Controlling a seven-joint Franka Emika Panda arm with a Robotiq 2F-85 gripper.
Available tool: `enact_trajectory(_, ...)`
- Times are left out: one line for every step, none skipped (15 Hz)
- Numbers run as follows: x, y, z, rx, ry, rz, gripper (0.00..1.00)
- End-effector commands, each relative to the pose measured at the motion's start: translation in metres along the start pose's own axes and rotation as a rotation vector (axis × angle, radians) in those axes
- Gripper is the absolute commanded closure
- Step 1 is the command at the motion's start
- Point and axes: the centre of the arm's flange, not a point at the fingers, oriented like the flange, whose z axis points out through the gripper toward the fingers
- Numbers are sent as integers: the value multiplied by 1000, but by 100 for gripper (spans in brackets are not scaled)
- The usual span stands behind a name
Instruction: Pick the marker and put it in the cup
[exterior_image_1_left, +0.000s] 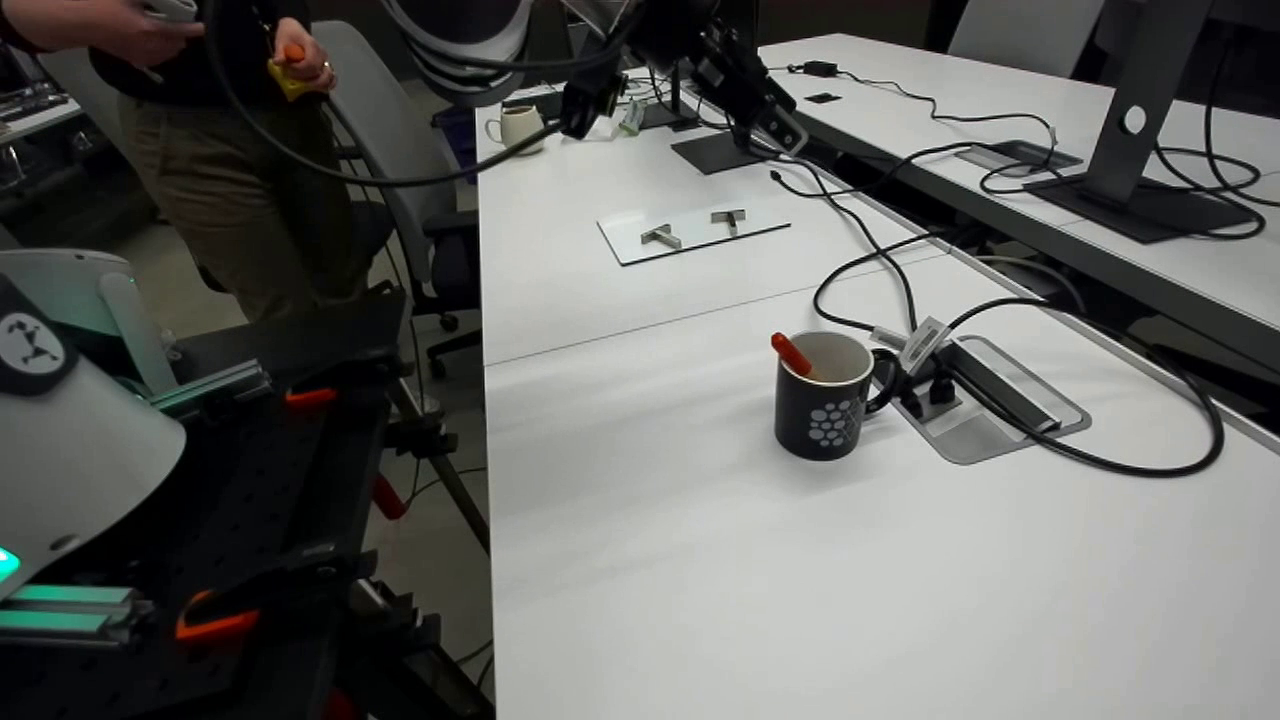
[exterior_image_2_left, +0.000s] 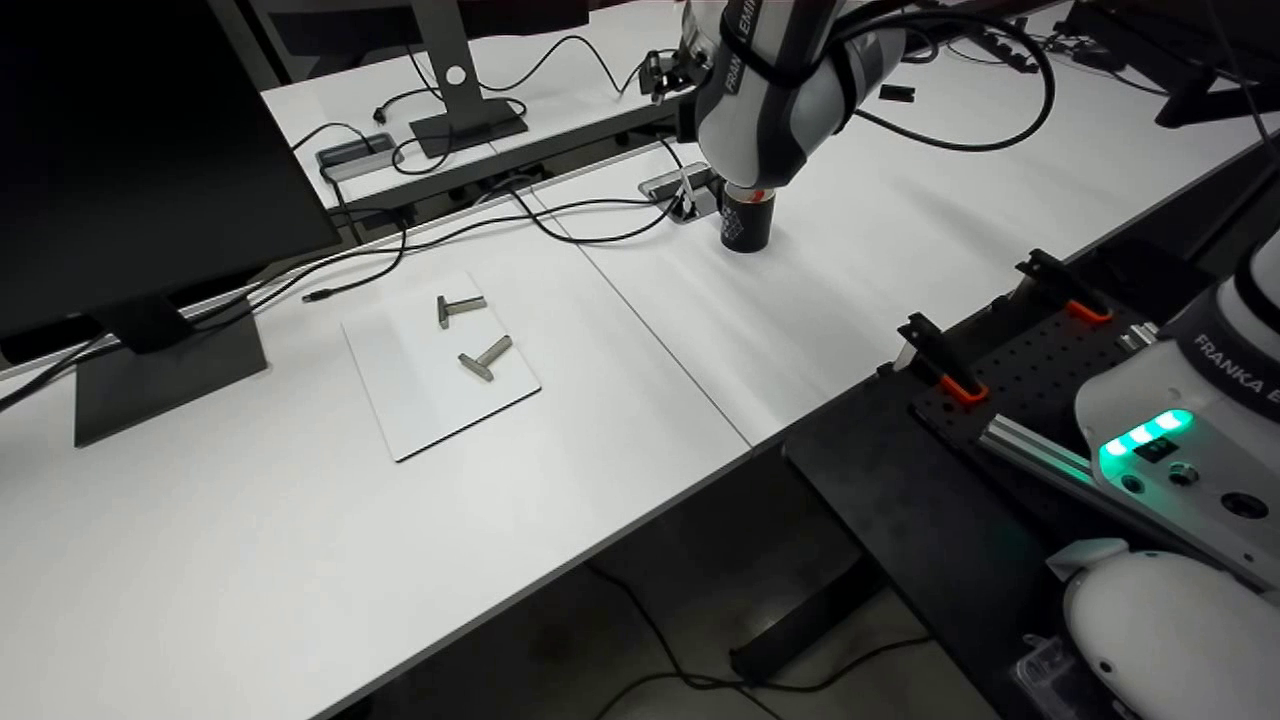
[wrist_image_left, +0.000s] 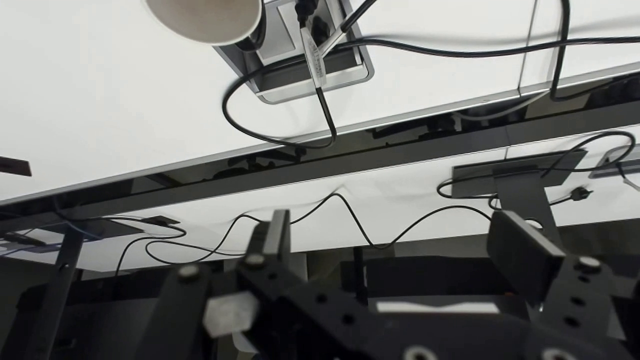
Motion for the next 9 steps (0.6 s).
enact_trajectory(-1,-4,2,10,-1,-29,0)
enact_trajectory(-3,-2,7,10,-24,-53,0)
enact_trajectory(-6,5,9,16,-39,-62,0)
enact_trajectory(-8,12,11,11,-49,-57,0)
enact_trajectory(-11,22,13,-2,-61,-52,0)
enact_trajectory(-13,32,14,-11,-68,-40,0)
enact_trajectory(-12,42,15,-22,-73,-33,0)
enact_trajectory(-12,52,15,-37,-74,-17,0)
enact_trajectory(-10,60,16,-51,-76,0,0)
